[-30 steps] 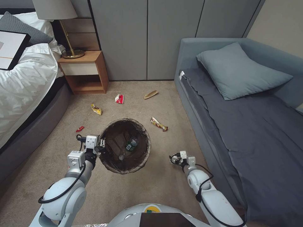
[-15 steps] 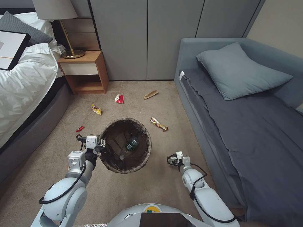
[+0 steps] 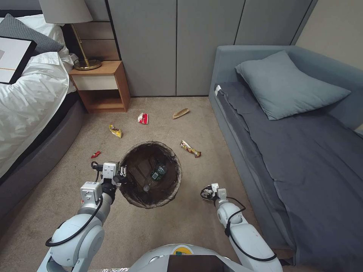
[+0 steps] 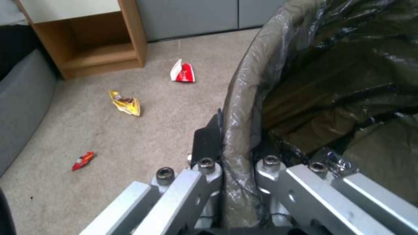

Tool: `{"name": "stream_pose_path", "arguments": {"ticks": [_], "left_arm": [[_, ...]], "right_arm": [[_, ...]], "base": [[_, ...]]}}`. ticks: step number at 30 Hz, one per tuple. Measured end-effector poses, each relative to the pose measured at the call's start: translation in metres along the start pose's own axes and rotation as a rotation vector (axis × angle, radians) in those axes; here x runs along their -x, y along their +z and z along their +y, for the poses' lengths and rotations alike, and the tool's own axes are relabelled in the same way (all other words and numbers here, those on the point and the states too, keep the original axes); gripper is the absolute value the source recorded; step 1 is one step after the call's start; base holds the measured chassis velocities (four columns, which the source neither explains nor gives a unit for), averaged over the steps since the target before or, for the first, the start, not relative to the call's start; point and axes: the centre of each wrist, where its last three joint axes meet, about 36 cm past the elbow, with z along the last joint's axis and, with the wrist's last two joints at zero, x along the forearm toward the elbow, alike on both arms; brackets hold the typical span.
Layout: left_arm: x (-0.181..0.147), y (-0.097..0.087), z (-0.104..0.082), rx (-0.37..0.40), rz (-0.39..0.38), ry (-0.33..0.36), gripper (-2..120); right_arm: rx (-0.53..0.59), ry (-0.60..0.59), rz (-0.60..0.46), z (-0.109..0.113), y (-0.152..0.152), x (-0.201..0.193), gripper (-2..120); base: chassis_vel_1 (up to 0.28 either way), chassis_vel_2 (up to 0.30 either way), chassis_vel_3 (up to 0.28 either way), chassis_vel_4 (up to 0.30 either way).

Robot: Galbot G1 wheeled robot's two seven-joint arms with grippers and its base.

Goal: Pick up the trash bin, then pick up the garbage from the floor and place it into the trash bin.

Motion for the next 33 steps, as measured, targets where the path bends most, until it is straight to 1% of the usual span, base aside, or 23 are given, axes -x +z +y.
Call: {"name": "stream_pose_path", "arguments": {"ticks": [5, 20, 23, 26, 28, 30, 32, 33], "left_arm": [[0.000, 0.000, 0.000, 0.000, 0.000, -0.002, 2], [0.001, 0.001, 0.000, -0.002, -0.002, 0.000, 2], [0.000, 0.001, 0.001, -0.001, -0.001, 0.001, 2], [0.000, 0.001, 0.001, 0.000, -0.001, 0.002, 2], [0.000, 0.001, 0.001, 0.000, -0.001, 0.002, 2], [0.000, 0.001, 0.001, 0.001, -0.001, 0.002, 2], [0.000, 0.001, 0.001, 0.002, -0.001, 0.002, 2], [0.000, 0.001, 0.001, 0.002, -0.002, 0.002, 2]], "right_arm": [[-0.010, 0.008, 0.006, 0.003, 0.002, 0.008, 100], [-0.025, 0.022, 0.012, 0.008, 0.008, 0.018, 100], [-0.027, 0.023, 0.009, 0.008, 0.009, 0.017, 97], [-0.027, 0.019, 0.007, 0.009, 0.010, 0.016, 88], [-0.027, 0.017, 0.007, 0.008, 0.011, 0.015, 86], [-0.026, 0.013, 0.008, 0.008, 0.011, 0.015, 80], [-0.026, 0.013, 0.008, 0.008, 0.011, 0.015, 80], [-0.024, 0.012, 0.009, 0.009, 0.012, 0.016, 75]], "base": [[0.000, 0.000, 0.000, 0.000], [0.000, 0.000, 0.000, 0.000], [0.000, 0.000, 0.000, 0.000], [0.000, 0.000, 0.000, 0.000], [0.000, 0.000, 0.000, 0.000], [0.000, 0.000, 0.000, 0.000], [0.000, 0.000, 0.000, 0.000], [0.000, 0.000, 0.000, 0.000]]}}
